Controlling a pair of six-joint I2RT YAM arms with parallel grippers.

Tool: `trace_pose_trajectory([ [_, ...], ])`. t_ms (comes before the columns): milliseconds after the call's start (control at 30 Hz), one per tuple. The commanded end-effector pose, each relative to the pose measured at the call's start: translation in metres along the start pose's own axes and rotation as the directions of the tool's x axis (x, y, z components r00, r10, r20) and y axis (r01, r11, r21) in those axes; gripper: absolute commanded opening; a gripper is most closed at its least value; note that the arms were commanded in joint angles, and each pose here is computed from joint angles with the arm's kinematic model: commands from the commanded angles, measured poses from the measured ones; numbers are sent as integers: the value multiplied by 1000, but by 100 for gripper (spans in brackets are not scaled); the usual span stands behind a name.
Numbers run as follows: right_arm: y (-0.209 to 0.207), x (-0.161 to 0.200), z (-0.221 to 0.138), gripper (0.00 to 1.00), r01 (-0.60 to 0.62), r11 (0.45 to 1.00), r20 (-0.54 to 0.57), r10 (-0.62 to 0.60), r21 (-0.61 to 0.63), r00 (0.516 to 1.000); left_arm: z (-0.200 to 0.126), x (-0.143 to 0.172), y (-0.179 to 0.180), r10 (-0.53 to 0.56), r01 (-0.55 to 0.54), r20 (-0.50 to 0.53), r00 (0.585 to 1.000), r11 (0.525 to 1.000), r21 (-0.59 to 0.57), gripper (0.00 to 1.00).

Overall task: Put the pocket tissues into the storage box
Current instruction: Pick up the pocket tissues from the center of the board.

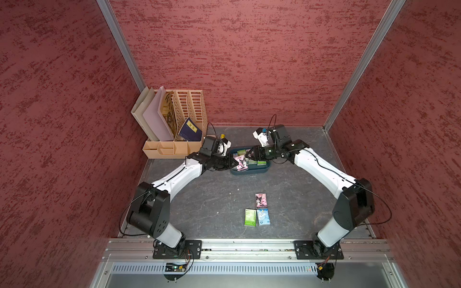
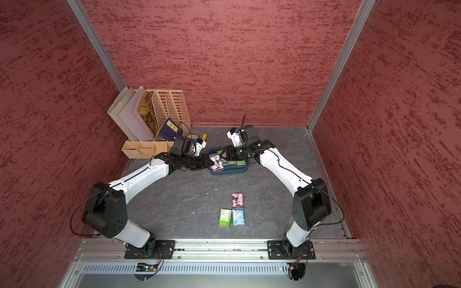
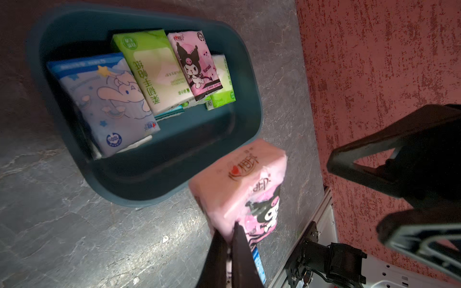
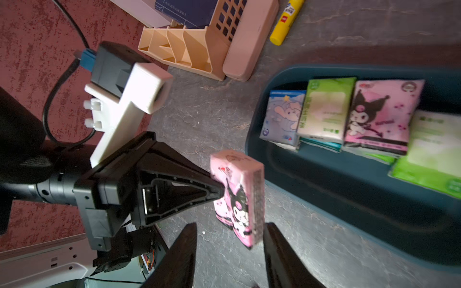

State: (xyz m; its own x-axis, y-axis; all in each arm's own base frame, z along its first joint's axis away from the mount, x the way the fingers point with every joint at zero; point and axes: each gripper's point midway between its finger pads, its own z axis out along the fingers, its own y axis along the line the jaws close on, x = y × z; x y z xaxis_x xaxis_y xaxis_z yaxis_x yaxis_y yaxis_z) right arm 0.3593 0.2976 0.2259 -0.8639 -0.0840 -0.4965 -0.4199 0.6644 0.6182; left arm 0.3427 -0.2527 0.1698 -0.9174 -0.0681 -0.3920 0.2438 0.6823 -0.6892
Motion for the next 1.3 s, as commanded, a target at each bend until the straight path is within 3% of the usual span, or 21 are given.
trace_pose_trajectory([
  [0, 6, -11, 12, 47, 12, 999, 13, -12, -30, 1000, -4, -14, -16, 35, -37, 37, 999, 998, 56, 0],
  [300, 3, -3, 31, 45, 19, 1000, -27, -19, -12, 999, -10, -10, -14, 16, -19, 40, 999, 996, 83, 0],
  [467, 3, 5, 38, 32, 10, 1000, -51, -12, -25, 999, -16, -12, -12, -1, -6, 62, 998, 994, 109, 0],
  [567, 2, 7, 42, 30, 3, 1000, -62, -4, -26, 998, -19, -13, -13, 2, -10, 71, 997, 993, 116, 0],
  [667, 0, 10, 46, 41, 6, 1000, -73, -7, -16, 997, -20, -13, -13, 3, -11, 71, 997, 993, 118, 0],
  [767, -1, 12, 50, 44, 9, 1000, -80, -9, -6, 997, -20, -13, -14, 4, -12, 68, 998, 992, 122, 0],
  [833, -1, 12, 52, 39, 11, 1000, -79, -11, -3, 997, -21, -13, -15, 6, -14, 69, 998, 992, 123, 0],
  [1067, 0, 12, 57, 0, 0, 1000, -74, -1, -19, 997, -23, -12, -14, 13, -20, 71, 997, 994, 109, 0],
  [1167, 1, 9, 55, 0, 1, 1000, -63, -2, -20, 998, -22, -11, -11, 14, -21, 69, 997, 995, 99, 0],
  [1200, 1, 9, 54, 0, 0, 1000, -59, -1, -15, 998, -22, -11, -11, 15, -22, 71, 997, 995, 95, 23],
  [1233, 0, 7, 53, 0, 4, 1000, -53, -4, -7, 999, -23, -11, -10, 19, -26, 74, 997, 996, 91, 72],
  [1267, -1, 5, 51, 0, 7, 1000, -45, -7, 5, 999, -23, -11, -9, 22, -29, 77, 997, 996, 86, 92],
])
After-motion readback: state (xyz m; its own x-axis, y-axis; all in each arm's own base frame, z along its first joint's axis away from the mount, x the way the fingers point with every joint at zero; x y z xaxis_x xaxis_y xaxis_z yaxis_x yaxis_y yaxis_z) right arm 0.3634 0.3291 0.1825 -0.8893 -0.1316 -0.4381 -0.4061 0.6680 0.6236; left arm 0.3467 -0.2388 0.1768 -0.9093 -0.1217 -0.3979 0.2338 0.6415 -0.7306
